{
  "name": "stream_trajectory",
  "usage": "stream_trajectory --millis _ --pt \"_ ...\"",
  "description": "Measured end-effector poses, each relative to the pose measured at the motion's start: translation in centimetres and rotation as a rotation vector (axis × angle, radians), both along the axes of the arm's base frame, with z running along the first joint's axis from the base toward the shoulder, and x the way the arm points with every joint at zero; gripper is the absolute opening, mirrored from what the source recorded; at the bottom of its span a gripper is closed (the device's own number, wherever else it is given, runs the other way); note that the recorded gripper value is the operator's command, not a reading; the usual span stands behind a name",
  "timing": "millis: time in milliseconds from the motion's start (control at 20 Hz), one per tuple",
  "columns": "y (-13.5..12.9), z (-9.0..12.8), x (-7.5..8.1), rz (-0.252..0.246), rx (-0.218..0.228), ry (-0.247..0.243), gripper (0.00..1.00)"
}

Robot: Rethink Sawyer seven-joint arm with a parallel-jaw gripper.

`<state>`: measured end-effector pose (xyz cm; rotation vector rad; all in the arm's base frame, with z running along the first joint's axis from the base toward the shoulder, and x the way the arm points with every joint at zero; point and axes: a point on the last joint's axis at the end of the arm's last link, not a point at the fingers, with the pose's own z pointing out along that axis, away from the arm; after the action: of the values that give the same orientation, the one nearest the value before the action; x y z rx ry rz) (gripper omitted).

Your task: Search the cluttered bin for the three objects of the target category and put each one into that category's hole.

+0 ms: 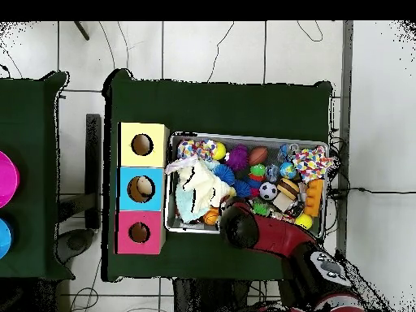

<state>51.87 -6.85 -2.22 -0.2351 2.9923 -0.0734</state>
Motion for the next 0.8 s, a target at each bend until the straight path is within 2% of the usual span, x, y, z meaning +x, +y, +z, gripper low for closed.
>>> stream_trajectory --millis 300,450,650,700,750,800 --pt "0.0 0.0 -0.1 0.02 -0.006 -0.013 0.0" --pt "-0.2 0.3 0.0 0.017 0.009 -0.021 0.0" --pt "-1.1 1.4 -0.1 -0.041 0.103 -0.021 0.0" --pt "-1.5 1.9 -0.3 -0.066 0.149 -0.014 0.0" --pt "-1.8 2.1 -0.3 -0.077 0.168 -0.011 0.0" --pt "-2.3 2.7 -0.6 -0.101 0.218 0.0 0.0"
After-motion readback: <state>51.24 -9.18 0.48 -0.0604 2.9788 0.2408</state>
